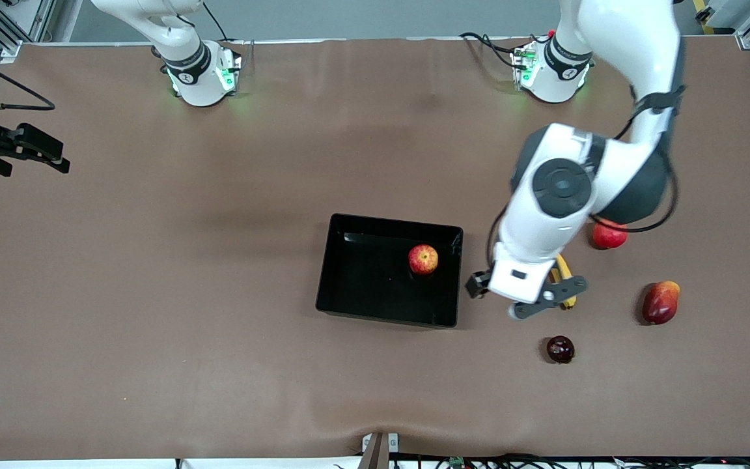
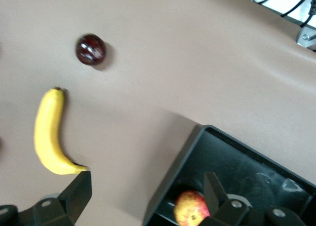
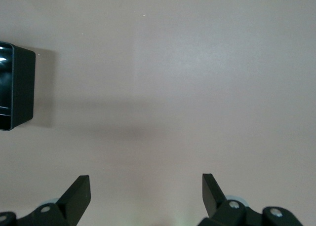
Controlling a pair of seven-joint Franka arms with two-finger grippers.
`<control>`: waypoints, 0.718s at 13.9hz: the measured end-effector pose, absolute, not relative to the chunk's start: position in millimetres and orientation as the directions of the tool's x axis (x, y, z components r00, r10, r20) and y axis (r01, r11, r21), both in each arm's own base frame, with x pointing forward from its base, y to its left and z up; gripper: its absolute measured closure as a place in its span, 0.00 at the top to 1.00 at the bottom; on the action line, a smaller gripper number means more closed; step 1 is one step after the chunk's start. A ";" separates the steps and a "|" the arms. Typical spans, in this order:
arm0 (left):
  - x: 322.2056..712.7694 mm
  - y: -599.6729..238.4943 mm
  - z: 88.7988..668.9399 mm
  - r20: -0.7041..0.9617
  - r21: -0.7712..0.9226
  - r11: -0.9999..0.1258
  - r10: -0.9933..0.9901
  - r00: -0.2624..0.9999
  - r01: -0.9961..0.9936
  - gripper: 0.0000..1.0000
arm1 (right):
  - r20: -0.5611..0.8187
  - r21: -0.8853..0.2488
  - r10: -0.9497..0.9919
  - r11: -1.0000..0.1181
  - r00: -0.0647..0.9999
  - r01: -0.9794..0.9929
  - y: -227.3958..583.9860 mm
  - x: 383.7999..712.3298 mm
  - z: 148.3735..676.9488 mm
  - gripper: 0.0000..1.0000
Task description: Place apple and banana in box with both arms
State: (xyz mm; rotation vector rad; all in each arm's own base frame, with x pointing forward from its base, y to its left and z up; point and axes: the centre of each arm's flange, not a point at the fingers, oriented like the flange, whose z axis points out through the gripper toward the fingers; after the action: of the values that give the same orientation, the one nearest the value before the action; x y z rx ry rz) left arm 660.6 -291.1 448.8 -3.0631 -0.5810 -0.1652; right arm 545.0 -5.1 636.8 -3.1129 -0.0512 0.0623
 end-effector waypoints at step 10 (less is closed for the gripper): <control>656.5 -160.0 527.3 0.028 -0.059 -0.979 0.195 0.980 0.197 1.00 | -0.076 -0.028 0.034 -0.999 0.997 0.032 -5.4 540.8 633.8 1.00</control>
State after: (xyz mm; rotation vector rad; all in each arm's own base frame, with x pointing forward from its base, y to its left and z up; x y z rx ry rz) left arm 656.5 -160.0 527.3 -3.0644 -0.3038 -0.0344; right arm 540.8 -5.4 633.8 -3.1121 -0.0510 0.1196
